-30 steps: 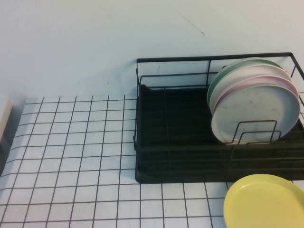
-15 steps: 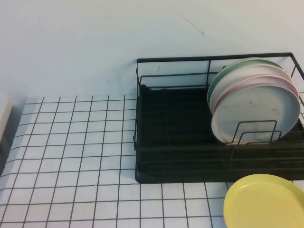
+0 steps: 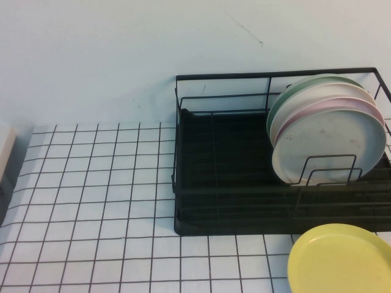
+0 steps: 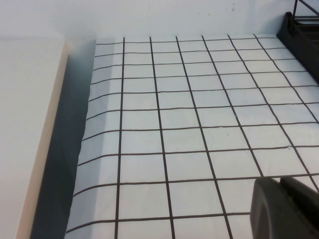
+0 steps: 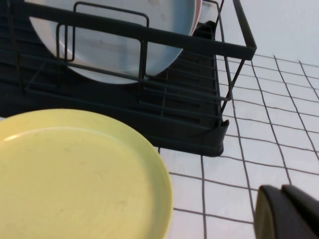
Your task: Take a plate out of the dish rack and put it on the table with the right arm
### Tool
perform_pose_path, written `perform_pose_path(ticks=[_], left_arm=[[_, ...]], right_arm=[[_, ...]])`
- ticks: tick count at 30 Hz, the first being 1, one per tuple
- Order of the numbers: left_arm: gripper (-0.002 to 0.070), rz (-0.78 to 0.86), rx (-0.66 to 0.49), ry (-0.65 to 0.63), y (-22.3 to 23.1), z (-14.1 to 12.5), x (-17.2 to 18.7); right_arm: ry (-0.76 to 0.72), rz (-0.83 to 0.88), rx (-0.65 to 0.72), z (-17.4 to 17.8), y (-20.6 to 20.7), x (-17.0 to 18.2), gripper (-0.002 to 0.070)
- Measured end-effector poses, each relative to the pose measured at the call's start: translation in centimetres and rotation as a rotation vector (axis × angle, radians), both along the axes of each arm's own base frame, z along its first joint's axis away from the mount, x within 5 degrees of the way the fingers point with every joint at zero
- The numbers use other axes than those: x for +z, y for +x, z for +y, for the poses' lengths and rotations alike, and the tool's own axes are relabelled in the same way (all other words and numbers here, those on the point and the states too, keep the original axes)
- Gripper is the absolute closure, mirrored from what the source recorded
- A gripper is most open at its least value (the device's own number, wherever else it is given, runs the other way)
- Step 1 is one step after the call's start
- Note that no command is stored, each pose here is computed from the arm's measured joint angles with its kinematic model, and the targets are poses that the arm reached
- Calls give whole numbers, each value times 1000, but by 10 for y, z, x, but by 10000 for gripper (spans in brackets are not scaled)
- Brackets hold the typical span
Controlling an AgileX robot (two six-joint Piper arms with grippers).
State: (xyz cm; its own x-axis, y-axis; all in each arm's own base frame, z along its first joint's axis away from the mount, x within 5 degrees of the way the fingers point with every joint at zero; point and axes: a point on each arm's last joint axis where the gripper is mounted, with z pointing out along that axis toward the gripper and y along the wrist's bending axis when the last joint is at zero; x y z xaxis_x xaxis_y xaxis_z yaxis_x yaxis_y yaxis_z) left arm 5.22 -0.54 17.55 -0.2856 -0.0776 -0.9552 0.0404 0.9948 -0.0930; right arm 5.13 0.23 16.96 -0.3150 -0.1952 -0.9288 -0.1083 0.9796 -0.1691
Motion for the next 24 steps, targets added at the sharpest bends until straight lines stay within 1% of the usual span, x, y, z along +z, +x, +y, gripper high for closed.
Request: perform_pose_path(ticks=[6, 11, 13, 20, 24], left_arm=[[678, 0, 0, 0, 0, 0, 0], [678, 0, 0, 0, 0, 0, 0], [678, 0, 0, 0, 0, 0, 0], [678, 0, 1, -2, 0, 0, 0], [678, 0, 1, -2, 0, 0, 0]], right_arm=[[12, 1, 1, 0, 0, 0, 678], [114, 7, -18, 2, 0, 0, 678], [121, 7, -20, 2, 0, 0, 678], [23, 1, 14, 2, 0, 0, 678], [2, 0, 22, 2, 0, 0, 678]])
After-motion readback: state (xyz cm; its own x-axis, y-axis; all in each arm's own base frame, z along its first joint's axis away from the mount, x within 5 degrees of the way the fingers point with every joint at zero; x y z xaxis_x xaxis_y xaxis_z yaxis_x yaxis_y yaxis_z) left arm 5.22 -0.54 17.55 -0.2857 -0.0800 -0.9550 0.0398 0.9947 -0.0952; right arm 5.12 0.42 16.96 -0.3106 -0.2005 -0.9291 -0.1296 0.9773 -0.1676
